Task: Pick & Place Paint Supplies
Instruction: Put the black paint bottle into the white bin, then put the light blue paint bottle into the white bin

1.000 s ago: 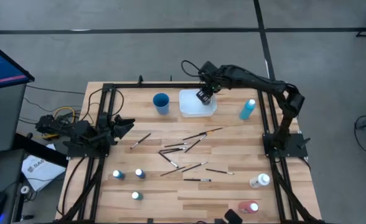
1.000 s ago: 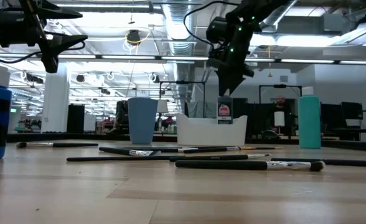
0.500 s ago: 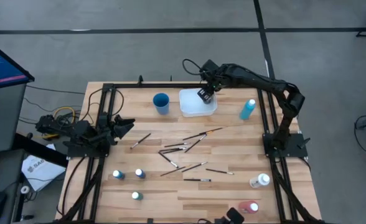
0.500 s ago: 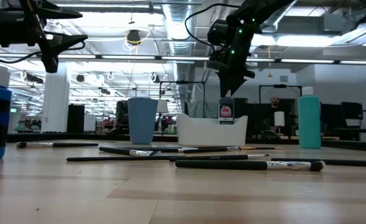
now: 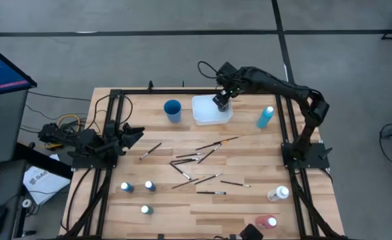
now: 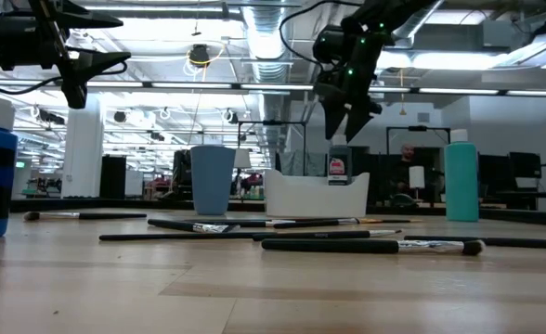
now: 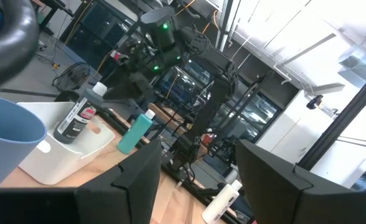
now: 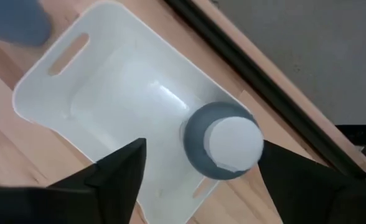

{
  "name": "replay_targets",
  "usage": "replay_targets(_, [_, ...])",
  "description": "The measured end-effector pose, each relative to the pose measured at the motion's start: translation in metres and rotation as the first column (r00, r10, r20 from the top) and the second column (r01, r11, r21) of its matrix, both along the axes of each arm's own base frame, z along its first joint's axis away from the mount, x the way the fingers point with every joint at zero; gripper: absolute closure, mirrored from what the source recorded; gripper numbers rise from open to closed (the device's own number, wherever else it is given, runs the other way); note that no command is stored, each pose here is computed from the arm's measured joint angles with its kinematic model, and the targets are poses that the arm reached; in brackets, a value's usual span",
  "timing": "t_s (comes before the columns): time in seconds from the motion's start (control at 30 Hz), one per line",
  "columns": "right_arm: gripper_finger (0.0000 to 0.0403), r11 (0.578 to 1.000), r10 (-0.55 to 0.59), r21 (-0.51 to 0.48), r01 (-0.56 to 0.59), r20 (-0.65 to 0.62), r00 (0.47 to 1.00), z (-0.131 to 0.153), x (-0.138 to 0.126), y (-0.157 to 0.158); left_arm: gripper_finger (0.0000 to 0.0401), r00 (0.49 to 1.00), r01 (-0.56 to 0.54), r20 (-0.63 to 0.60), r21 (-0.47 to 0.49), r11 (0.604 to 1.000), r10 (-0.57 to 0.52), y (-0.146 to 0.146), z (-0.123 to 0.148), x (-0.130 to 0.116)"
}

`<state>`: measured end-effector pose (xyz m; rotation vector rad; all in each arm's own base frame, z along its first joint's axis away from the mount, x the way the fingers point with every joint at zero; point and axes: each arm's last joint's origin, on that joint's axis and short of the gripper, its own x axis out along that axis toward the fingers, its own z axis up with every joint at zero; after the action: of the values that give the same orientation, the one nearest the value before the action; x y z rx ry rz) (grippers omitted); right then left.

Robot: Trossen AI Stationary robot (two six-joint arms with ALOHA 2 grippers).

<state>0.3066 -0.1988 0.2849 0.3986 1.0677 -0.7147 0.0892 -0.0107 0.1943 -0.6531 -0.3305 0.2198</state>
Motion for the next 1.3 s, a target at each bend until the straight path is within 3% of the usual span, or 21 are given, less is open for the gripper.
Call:
replay_targets(0.2, [0.0101,0.998,-0.006,-0.054,0.012,0.095,0.995,0.036,-0.018,0.011,0.0202,1.000,0.000,0.000,0.000,1.000,0.000,0.000,0.000,0.000])
replay_targets(0.37, [0.0101,0.997,-0.045,-0.052,0.052,0.141,0.989,0.072,-0.052,0.034,0.0202,1.000,0.000,0.000,0.000,1.000,0.000,0.000,0.000,0.000])
replay_targets(0.57, [0.0101,0.994,-0.106,0.009,0.106,-0.029,0.994,0.090,-0.098,0.071,0.0202,1.000,0.000,0.000,0.000,1.000,0.000,0.000,0.000,0.000])
replay_targets(0.67, [0.0101,0.984,-0.174,-0.008,0.176,-0.173,0.969,0.093,-0.121,0.087,0.0202,1.000,0.000,0.000,0.000,1.000,0.000,0.000,0.000,0.000])
replay_targets(0.73, [0.0101,0.974,-0.224,-0.020,0.224,-0.197,0.954,0.095,-0.130,0.092,0.0202,1.000,0.000,0.000,0.000,1.000,0.000,0.000,0.000,0.000])
replay_targets(0.9, [0.0101,0.953,-0.299,-0.017,0.301,-0.184,0.936,0.089,-0.145,0.093,0.0202,1.000,0.000,0.000,0.000,1.000,0.000,0.000,0.000,0.000])
replay_targets(1.13, [0.0101,0.920,-0.373,0.022,0.391,-0.256,0.892,0.049,-0.154,0.076,0.0202,1.000,0.000,0.000,0.000,1.000,0.000,0.000,0.000,0.000])
replay_targets(1.3, [0.0101,0.919,-0.362,0.070,0.388,-0.240,0.901,0.022,-0.152,0.069,0.0202,1.000,0.000,0.001,0.000,1.000,0.000,0.000,0.000,0.000])
